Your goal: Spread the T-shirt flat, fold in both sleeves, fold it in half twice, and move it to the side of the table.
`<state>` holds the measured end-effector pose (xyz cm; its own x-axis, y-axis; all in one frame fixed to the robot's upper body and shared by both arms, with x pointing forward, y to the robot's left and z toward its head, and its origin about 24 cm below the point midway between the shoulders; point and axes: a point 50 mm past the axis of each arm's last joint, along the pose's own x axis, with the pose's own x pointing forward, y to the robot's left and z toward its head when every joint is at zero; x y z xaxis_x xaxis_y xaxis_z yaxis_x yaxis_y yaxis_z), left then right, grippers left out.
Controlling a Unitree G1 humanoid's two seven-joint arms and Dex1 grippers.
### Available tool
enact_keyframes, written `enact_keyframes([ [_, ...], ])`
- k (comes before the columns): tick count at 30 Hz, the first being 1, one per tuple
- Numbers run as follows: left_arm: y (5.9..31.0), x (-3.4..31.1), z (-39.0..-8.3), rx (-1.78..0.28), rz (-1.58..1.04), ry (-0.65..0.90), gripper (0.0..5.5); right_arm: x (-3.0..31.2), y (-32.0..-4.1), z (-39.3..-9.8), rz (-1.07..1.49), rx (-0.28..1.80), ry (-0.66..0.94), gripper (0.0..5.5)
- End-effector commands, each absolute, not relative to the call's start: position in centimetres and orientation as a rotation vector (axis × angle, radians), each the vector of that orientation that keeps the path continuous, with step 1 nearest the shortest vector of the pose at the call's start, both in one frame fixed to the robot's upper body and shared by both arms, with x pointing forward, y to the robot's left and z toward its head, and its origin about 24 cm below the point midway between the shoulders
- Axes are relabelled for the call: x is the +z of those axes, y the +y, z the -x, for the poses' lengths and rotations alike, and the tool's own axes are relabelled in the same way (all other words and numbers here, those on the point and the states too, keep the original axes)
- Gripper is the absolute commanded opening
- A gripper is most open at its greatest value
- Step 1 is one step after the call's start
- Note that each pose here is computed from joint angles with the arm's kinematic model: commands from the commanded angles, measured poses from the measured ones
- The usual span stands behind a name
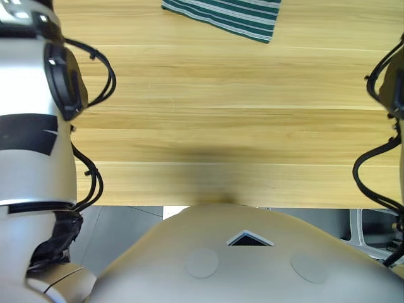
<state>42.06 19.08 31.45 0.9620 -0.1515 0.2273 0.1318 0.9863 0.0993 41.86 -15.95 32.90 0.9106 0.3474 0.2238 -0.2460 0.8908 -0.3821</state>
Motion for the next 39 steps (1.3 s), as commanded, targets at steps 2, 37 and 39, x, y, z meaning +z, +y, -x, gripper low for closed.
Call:
enact_keyframes([
  [2,15.9,38.1,-41.3,-0.136,-0.280,-0.339,0.00,31.6,-14.8,-42.6,0.518,0.354,-0.135,0.04],
  [37,24.3,10.7,-10.6,-1.299,-0.221,0.300,0.00,13.6,-22.6,-12.6,0.598,1.340,-0.097,0.04],
  [39,23.3,14.7,-16.1,-1.067,-0.225,-0.096,0.00,16.2,-22.3,-17.5,0.536,1.117,-0.304,0.04],
])
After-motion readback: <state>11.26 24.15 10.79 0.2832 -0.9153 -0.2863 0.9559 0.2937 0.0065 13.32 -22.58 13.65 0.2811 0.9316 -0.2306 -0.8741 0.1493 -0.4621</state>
